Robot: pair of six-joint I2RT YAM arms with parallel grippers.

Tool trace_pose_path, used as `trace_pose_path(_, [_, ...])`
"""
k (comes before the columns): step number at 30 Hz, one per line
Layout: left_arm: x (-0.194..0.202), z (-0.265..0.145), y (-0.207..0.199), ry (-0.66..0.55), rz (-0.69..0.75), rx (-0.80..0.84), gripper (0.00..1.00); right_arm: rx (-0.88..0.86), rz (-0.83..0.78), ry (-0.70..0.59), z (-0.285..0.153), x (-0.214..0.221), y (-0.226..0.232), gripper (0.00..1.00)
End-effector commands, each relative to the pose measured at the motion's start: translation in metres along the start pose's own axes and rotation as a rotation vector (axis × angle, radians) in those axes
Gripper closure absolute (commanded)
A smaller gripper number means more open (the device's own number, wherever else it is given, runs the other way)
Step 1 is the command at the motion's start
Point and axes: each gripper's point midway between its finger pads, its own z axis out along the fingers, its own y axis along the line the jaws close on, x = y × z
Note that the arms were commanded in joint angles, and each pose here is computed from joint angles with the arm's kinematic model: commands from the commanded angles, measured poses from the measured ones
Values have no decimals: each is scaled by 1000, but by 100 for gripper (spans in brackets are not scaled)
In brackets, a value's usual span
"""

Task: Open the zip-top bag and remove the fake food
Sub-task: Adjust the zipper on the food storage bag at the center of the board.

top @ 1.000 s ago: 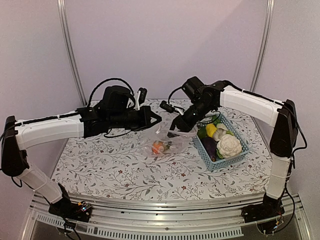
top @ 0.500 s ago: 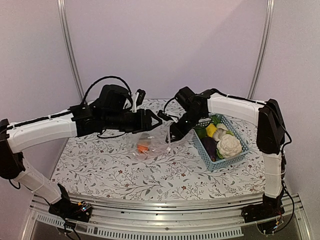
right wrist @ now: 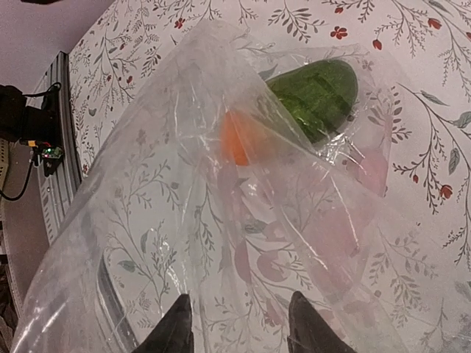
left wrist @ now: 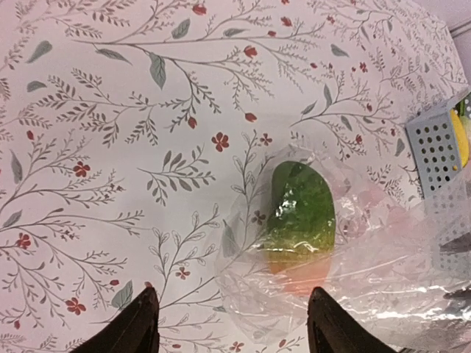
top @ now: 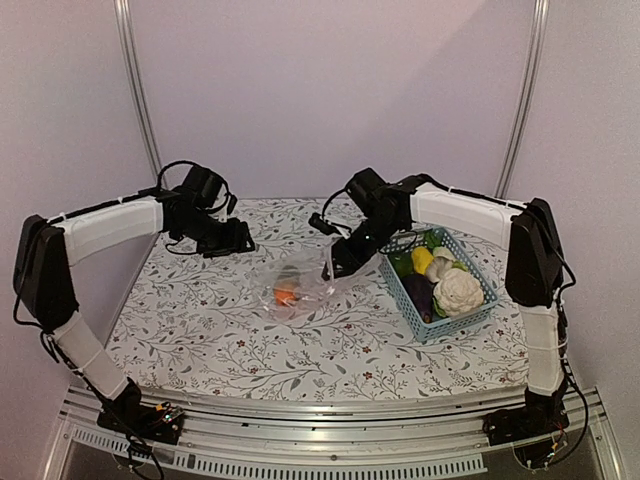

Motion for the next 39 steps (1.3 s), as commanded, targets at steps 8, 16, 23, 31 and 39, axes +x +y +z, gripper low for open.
trace_pose_path(8, [50, 73, -2, 237, 53, 132, 35, -83, 55, 18, 56, -10, -19, 54])
trace_pose_path(16, [72, 102, 11, 346, -19, 159, 63, -115, 86, -60, 80, -38, -31, 50])
trace_pose_path(23, [76, 108, 11, 362, -36, 180, 71, -72, 161, -82, 106, -47, -55, 48])
trace_pose_path(31, [83, 121, 5, 396, -74, 231, 86, -7, 217, -99, 122, -49, -76, 55])
trace_pose_path(39, [85, 127, 3, 406, -90, 246, 92, -239, 287, -72, 123, -42, -38, 55])
